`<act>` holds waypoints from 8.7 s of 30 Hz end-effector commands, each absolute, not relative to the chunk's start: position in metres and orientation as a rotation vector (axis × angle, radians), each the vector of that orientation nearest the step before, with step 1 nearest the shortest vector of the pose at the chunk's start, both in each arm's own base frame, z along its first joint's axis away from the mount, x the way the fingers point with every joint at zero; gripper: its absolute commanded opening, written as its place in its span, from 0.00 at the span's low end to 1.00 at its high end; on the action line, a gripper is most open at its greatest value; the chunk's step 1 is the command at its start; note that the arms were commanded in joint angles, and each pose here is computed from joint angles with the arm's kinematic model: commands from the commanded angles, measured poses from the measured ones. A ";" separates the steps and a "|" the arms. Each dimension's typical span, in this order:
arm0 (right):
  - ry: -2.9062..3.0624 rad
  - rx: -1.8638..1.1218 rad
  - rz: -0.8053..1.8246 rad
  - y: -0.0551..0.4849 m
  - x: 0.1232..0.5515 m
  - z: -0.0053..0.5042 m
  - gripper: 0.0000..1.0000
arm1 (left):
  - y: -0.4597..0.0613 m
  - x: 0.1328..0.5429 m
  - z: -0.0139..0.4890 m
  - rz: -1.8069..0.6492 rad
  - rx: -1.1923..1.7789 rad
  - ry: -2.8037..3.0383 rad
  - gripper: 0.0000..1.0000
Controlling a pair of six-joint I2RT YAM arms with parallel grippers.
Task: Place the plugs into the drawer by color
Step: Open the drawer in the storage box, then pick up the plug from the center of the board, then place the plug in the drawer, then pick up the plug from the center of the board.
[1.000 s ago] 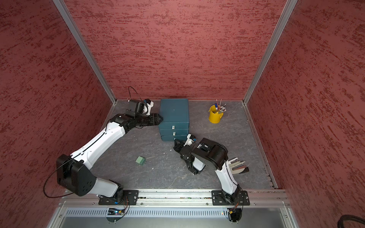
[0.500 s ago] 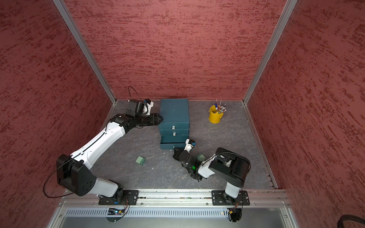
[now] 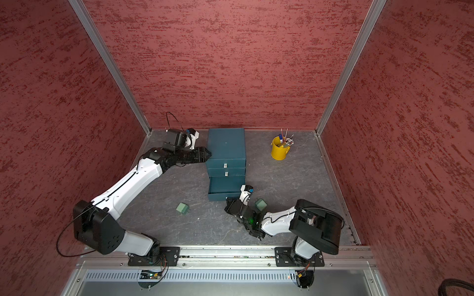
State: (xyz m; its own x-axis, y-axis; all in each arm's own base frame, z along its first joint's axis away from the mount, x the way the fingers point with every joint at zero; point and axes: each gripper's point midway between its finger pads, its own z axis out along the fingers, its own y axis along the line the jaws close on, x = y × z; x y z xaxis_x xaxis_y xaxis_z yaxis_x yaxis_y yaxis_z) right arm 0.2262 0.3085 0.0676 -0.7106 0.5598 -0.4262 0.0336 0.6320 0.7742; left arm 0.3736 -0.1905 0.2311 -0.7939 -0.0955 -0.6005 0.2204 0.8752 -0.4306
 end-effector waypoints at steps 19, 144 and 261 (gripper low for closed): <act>2.285 0.356 0.891 0.309 0.207 0.070 0.25 | -0.189 0.370 0.243 -0.666 0.098 2.377 0.71; 2.510 0.473 0.342 0.100 0.207 0.150 0.35 | -0.082 0.213 0.031 -0.036 -1.000 2.665 0.23; 2.783 0.288 0.237 0.147 0.230 0.038 0.72 | -0.188 0.376 0.201 -0.583 -0.082 2.456 0.78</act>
